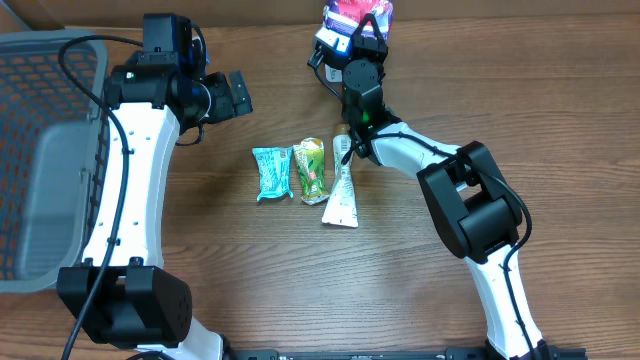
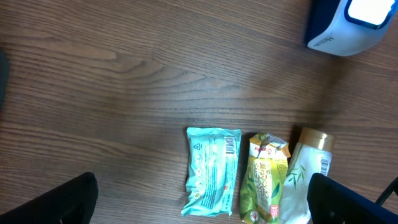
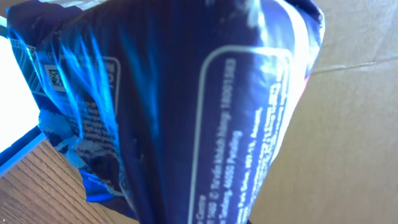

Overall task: Scan the item barcode
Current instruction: 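Hold the purple pack in front of the white scanner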

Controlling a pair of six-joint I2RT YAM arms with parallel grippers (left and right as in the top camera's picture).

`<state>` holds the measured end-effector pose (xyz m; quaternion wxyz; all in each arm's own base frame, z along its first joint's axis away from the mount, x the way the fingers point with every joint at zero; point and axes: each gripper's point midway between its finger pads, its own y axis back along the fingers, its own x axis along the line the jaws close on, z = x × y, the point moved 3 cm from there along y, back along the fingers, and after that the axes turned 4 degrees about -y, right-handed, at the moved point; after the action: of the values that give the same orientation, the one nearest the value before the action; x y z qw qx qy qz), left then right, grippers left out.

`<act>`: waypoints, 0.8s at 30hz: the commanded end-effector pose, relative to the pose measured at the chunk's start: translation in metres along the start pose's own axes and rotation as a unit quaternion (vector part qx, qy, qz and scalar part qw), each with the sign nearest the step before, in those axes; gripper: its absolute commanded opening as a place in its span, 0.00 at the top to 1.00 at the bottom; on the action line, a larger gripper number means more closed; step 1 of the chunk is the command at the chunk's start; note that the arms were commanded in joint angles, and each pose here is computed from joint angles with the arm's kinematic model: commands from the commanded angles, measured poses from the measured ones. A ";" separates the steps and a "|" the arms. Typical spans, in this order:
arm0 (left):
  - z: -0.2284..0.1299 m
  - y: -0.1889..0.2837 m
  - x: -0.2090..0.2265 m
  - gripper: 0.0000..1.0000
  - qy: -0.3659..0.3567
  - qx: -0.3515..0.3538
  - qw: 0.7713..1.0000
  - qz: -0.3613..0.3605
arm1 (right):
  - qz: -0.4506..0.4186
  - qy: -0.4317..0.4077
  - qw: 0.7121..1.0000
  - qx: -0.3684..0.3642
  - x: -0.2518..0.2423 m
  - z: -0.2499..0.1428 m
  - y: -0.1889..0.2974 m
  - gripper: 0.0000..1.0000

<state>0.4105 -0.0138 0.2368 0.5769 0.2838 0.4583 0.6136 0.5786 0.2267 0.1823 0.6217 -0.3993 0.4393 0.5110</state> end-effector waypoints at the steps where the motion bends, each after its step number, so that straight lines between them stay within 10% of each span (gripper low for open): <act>1: 0.004 0.009 -0.003 0.01 0.004 -0.013 1.000 -0.008 | -0.010 -0.010 1.000 -0.008 -0.009 -0.004 -0.009 0.96; 24: 0.004 0.009 -0.003 0.00 0.004 -0.012 1.000 -0.008 | -0.040 -0.038 0.998 0.014 -0.075 0.022 0.017 0.96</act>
<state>0.4105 -0.0138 0.2367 0.5767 0.2838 0.4584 0.6138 0.5764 0.2240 0.1857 0.6298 -0.3924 0.4450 0.5013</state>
